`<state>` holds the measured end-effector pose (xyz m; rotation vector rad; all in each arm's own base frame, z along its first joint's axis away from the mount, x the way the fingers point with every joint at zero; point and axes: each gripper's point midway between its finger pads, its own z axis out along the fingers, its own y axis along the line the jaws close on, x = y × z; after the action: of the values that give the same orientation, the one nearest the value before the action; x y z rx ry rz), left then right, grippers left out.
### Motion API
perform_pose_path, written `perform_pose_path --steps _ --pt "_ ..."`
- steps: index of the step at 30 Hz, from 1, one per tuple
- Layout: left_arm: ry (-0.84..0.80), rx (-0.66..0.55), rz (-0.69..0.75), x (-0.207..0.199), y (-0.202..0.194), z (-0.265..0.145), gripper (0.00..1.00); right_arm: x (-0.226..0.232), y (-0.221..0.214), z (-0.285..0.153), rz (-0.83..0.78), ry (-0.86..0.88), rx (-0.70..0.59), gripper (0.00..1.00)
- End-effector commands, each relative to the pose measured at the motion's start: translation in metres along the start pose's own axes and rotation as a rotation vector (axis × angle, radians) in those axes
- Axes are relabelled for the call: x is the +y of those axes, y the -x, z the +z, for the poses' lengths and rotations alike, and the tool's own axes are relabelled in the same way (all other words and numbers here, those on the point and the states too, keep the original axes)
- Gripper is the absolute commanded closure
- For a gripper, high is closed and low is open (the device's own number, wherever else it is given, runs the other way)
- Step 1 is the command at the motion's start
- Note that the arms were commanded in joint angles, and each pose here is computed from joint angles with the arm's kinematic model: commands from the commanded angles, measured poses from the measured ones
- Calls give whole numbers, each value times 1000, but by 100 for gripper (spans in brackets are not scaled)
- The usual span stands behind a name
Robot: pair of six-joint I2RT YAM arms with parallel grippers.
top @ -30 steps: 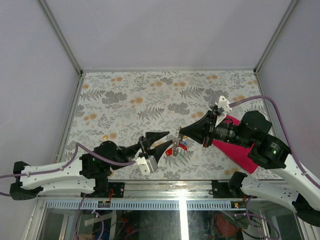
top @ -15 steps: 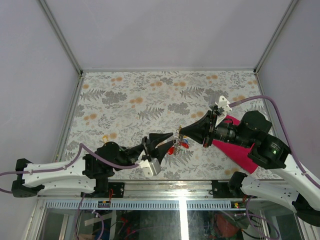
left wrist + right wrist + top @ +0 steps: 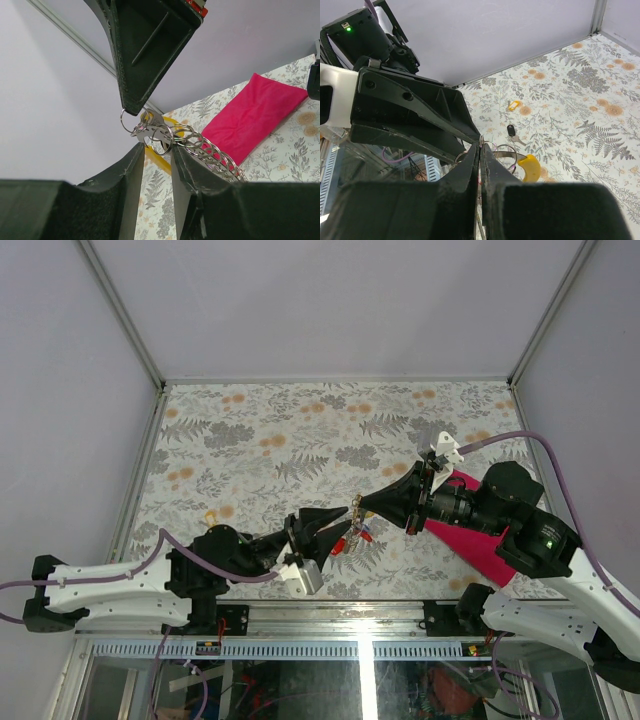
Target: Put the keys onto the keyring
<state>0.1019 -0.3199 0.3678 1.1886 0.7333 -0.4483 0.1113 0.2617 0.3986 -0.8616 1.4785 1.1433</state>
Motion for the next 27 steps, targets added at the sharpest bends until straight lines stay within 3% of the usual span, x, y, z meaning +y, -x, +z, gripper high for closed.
perform_pose_path --steps 1,9,22,27 --pt "73 -63 4 23 24 1 72 13 34 -3 -32 46 -108 100" --pt "72 -72 3 22 28 -1 78 12 31 -1 -27 47 -99 100" --pt "86 -70 -19 25 29 -2 100 10 27 1 -24 38 -87 100" --pt "103 -62 -87 28 31 -3 100 7 23 0 -23 21 -75 99"
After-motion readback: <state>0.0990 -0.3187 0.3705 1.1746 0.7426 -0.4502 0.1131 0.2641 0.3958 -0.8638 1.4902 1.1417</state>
